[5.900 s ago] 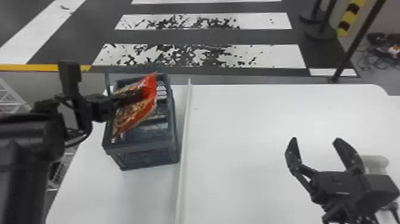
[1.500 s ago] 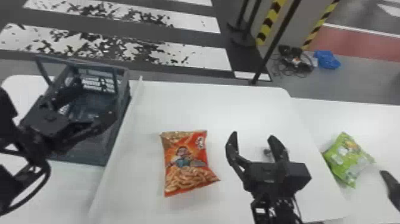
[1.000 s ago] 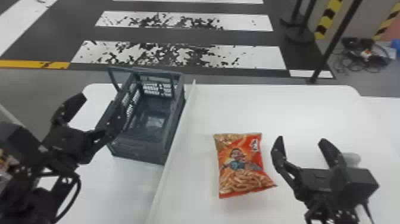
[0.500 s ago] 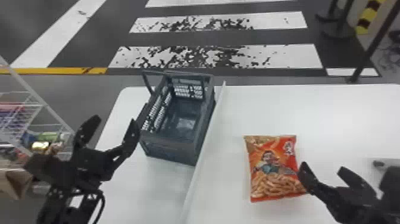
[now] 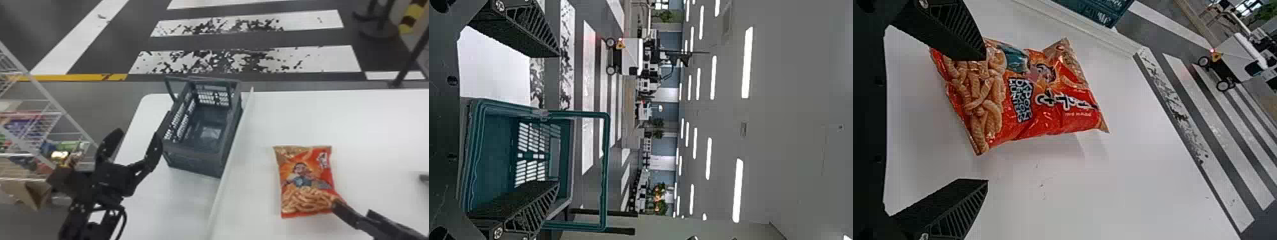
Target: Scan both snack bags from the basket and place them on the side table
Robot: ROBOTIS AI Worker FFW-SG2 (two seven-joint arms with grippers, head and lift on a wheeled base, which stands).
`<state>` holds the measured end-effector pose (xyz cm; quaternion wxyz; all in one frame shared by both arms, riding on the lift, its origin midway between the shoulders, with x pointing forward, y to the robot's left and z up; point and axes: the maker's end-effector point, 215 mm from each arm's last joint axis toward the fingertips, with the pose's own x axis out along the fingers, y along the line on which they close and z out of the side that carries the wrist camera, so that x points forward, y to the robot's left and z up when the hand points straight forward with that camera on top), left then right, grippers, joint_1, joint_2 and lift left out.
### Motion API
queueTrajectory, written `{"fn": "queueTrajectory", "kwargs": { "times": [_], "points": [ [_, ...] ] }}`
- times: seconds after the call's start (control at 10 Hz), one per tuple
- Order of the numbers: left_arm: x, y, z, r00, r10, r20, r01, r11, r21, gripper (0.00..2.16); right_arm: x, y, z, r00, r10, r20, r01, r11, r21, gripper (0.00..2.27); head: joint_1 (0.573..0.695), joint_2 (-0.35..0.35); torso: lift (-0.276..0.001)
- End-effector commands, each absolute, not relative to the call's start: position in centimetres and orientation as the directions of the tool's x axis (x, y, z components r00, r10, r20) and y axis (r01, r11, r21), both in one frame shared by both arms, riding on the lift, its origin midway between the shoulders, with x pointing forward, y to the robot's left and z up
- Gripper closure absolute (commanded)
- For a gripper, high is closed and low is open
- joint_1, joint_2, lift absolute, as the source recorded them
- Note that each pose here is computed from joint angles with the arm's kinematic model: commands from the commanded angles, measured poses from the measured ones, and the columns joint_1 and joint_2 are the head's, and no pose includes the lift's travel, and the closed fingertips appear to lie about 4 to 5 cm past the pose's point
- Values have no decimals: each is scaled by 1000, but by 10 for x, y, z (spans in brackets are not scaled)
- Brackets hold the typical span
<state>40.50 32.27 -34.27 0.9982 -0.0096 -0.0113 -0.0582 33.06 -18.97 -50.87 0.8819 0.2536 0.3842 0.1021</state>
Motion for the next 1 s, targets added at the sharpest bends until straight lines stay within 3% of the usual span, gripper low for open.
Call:
{"fn": "queueTrajectory", "kwargs": {
  "times": [0.0,0.6,0.9],
  "points": [
    [405,323,-345,993,-115,20,116,993,-19,87,325,-187,-519,643,405,-650,33,833,552,46,695,204,-75],
    [404,321,-350,992,-122,11,122,992,-23,87,340,-168,-529,603,509,-615,59,740,670,49,695,227,-75],
    [403,321,-352,992,-129,8,129,991,-27,87,350,-165,-539,590,522,-616,76,723,686,87,695,232,-75]
  ]
}}
